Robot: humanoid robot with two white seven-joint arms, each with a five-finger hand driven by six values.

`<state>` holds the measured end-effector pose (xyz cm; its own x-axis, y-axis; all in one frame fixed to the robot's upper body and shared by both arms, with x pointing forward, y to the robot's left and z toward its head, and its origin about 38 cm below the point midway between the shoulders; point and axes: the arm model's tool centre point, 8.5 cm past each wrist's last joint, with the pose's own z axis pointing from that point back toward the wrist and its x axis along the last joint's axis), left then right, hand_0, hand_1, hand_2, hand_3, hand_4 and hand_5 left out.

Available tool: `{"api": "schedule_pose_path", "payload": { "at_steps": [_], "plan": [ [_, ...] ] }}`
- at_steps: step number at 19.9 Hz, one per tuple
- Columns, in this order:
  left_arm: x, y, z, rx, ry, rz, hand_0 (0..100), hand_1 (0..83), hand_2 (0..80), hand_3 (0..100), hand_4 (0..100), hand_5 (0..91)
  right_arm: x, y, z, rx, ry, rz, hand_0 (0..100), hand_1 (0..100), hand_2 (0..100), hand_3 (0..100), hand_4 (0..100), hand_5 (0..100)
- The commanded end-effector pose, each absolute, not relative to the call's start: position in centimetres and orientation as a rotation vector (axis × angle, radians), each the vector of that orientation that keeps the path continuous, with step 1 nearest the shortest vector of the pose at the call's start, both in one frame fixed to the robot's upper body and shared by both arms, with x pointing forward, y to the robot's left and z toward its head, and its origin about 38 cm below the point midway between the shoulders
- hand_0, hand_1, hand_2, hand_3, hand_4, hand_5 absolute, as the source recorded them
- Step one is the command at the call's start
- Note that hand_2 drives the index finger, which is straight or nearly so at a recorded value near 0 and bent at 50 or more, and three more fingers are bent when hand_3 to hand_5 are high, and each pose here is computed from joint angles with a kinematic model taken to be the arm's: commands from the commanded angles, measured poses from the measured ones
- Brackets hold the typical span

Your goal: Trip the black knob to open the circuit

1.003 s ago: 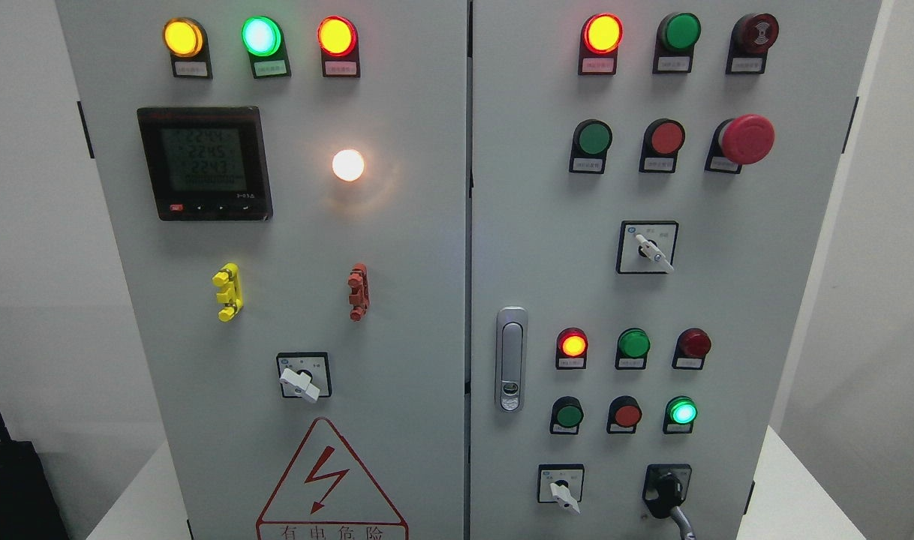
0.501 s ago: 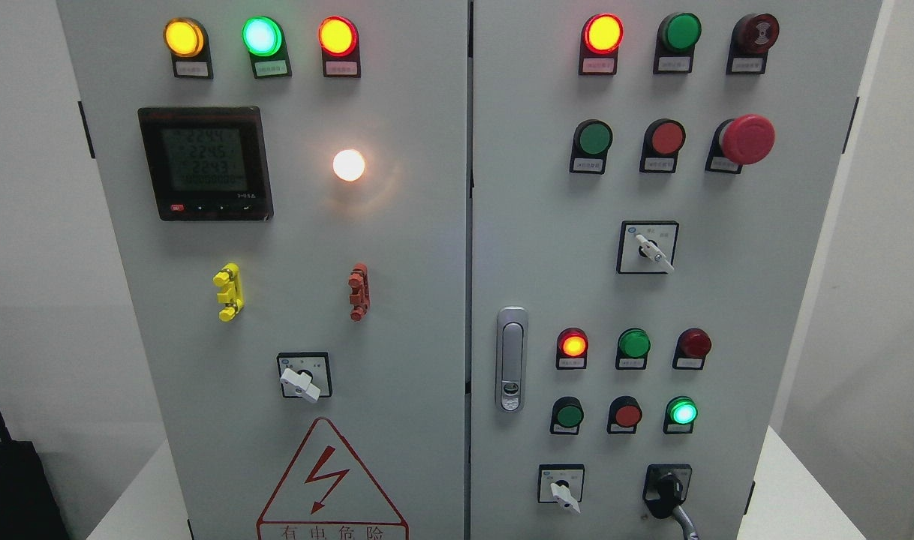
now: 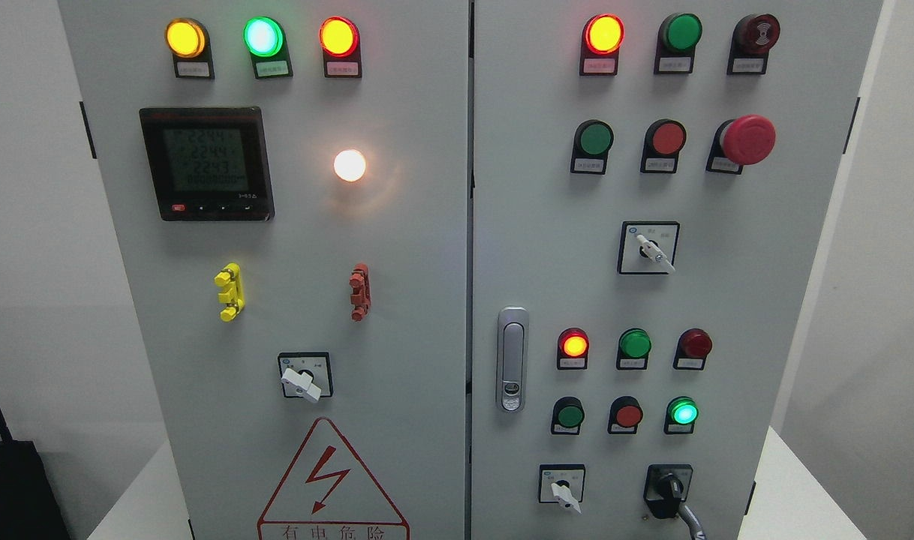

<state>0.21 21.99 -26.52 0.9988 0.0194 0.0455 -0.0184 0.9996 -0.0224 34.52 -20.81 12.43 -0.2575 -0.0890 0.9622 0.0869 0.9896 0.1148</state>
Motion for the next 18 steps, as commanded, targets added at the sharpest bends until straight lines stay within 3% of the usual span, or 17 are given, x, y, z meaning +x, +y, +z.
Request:
{"api": "schedule_pose_path", "payload": {
  "at_steps": [1,18],
  "plan": [
    [0.4,22.0,-26.5,-0.022,-0.051,0.024,12,38.9,0.0,0,0,0.0,34.5,-20.9,13.8,0.011,-1.87,-0.155,0,0,10,100,100,100],
    [0.4,22.0,-26.5,-0.022,-0.05,0.022,12,38.9,0.0,0,0,0.0,34.0,-22.9,13.5,-0.031,-1.861,-0.173,0,0,9,100,100,100]
  ]
}}
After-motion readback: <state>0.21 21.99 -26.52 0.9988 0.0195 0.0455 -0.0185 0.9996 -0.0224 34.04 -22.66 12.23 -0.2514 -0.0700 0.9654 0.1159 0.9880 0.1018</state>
